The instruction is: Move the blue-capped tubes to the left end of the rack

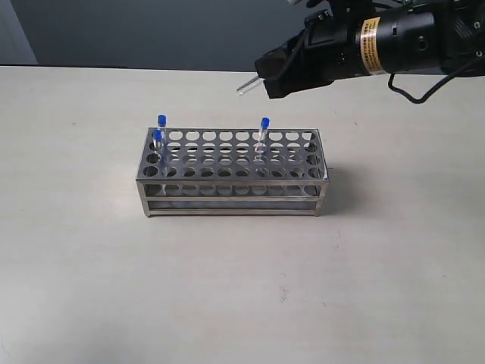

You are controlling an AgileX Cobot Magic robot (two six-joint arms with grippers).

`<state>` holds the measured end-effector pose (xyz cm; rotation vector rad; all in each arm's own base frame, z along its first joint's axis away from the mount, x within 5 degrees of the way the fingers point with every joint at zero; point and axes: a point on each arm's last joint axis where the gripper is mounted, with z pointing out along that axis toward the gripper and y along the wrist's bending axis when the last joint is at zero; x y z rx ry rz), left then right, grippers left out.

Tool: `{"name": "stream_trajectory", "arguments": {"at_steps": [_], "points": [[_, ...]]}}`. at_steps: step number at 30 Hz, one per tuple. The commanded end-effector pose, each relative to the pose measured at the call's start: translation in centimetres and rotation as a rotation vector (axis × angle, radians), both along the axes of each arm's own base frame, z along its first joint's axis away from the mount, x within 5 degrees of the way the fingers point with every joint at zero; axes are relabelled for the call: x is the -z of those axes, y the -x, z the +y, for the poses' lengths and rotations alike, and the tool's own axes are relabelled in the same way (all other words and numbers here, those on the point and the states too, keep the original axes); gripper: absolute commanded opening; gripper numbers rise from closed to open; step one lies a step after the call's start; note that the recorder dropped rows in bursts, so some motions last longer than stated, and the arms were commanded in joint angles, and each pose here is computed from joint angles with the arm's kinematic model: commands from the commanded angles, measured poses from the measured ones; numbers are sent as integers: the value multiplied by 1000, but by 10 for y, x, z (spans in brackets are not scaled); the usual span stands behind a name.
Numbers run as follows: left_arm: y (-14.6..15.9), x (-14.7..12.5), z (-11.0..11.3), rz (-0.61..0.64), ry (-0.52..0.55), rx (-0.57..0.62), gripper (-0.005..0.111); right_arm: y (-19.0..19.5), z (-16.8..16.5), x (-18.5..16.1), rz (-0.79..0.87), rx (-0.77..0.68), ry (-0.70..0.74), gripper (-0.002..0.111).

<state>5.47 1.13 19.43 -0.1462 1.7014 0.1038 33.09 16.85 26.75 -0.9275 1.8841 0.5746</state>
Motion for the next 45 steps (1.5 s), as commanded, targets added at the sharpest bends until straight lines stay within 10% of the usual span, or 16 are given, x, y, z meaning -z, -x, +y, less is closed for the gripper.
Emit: {"name": "stream_trajectory", "arguments": {"at_steps": [1,21,45], "points": [[0,1,-1,2,6,8,0,-1,1,4,5,-30,6,-1],[0,1,-1,2,6,8,0,10,97,34,60,-311,1,-1],[0,1,-1,2,4,8,0,-6,110,67,122,-313,18,-1]]}}
